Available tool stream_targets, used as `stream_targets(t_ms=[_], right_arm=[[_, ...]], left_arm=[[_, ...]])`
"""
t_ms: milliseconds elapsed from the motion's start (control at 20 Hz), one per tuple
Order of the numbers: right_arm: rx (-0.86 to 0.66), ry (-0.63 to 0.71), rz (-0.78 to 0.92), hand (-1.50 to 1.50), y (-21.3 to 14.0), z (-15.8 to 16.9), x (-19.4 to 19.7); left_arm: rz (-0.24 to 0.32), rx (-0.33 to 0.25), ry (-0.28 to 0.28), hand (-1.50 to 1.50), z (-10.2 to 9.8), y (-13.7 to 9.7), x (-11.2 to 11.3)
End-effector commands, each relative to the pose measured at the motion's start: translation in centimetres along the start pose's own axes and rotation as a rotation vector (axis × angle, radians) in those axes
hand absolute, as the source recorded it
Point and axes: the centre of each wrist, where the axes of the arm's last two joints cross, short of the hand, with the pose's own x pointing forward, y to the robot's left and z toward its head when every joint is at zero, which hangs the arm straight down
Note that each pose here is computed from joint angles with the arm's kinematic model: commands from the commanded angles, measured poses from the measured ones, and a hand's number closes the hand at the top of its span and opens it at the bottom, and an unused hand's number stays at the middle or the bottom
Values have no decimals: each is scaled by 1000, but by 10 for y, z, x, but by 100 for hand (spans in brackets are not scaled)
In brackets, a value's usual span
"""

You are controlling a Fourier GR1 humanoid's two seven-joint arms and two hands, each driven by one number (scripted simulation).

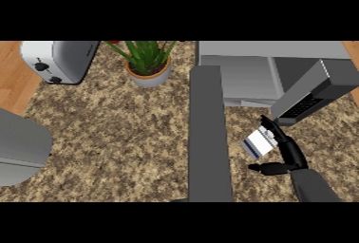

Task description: Pick up the milk, place it into the microwave and close the microwave

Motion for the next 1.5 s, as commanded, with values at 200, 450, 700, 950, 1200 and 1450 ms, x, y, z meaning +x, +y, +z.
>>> stream_targets(t_ms=[200,450,700,950,1200,1450], right_arm=[[79,-100,-99,150,2,-3,0],[71,-171,-87,150,23,-13,2],[113,-211,-189,150,42,-13,0],[-183,-147,-135,150,52,0,-7],[-202,-137,-81,150,72,-23,3],[-240,-189,-27,150,67,-47,17]], left_arm=[[9,-24,19,-150,-2,11,9],[27,-39,-11,-150,-6,2,2],[23,-17,5,-150,2,3,7],[10,-5,7,-150,-3,10,3],[15,-8,8,-150,1,14,4],[14,4,45,-150,19,1,3]])
